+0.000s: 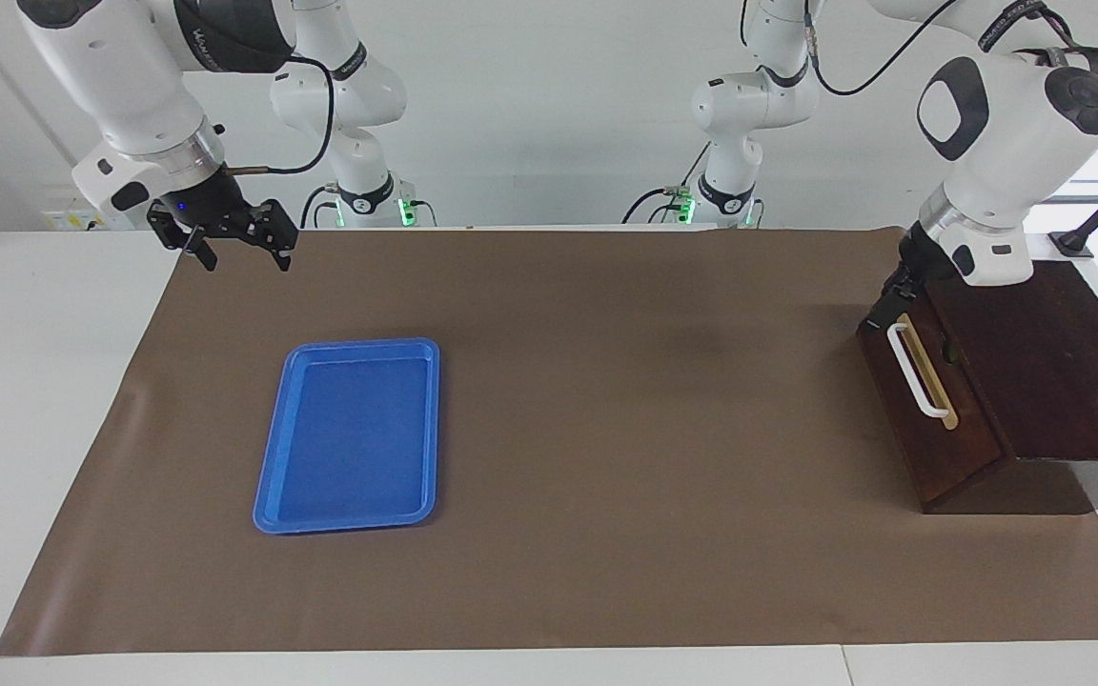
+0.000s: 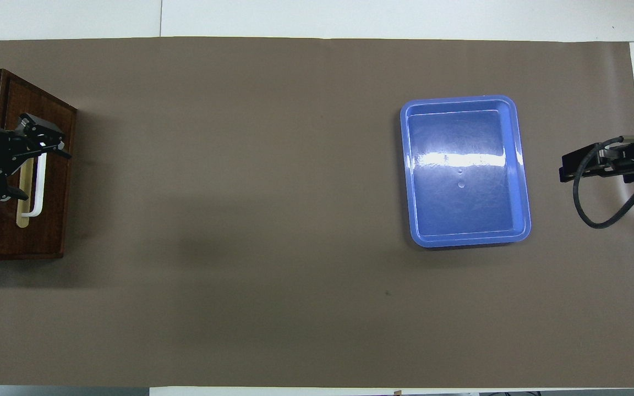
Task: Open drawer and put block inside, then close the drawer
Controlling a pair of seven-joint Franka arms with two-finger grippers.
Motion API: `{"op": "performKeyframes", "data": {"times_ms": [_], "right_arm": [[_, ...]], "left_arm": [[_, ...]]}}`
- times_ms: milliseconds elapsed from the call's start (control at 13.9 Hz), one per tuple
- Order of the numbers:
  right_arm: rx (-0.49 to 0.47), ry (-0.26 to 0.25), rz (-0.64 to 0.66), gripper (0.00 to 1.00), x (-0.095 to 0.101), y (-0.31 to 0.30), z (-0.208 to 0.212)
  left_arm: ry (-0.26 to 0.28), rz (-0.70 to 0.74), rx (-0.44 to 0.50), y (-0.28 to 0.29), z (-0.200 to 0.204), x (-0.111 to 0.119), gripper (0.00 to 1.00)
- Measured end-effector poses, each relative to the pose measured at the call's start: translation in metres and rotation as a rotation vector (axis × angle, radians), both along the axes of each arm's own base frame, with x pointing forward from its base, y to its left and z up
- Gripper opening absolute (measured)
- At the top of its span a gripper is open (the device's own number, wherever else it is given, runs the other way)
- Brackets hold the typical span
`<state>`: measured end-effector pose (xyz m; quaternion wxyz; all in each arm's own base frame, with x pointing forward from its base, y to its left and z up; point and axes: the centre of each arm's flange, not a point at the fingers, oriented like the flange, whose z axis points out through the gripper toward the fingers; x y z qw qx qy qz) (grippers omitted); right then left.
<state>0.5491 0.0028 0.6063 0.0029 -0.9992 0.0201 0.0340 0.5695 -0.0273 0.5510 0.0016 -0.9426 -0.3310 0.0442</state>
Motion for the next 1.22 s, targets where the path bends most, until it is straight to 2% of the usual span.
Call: {"op": "performKeyframes", "data": {"times_ms": [216,360,720,936,1223], "right_arm": [[0.0,0.0,0.0,1.0,0.0,0.0,0.0],[0.0,0.0,0.0,1.0,0.0,0.0,0.0],[0.0,0.0,0.0,1.0,0.0,0.0,0.0],[0.0,0.0,0.0,1.0,0.0,0.0,0.0],[0.0,0.0,0.0,1.0,0.0,0.0,0.0]], "left_arm": [[0.006,-0.263,-0.021,-0.017,0.011,-0.003,1.0],[0.01,-0.384,-0.033,-0.013,0.013,-0.005,1.0],[0.033,-0.536,-0.053,-0.004,0.026,-0.014,1.0],[0.005,-0.621,-0.053,-0.004,0.041,-0.02,1.0],[-0.005,-0.697,-0.054,-0.01,0.047,-0.025,1.0]]}}
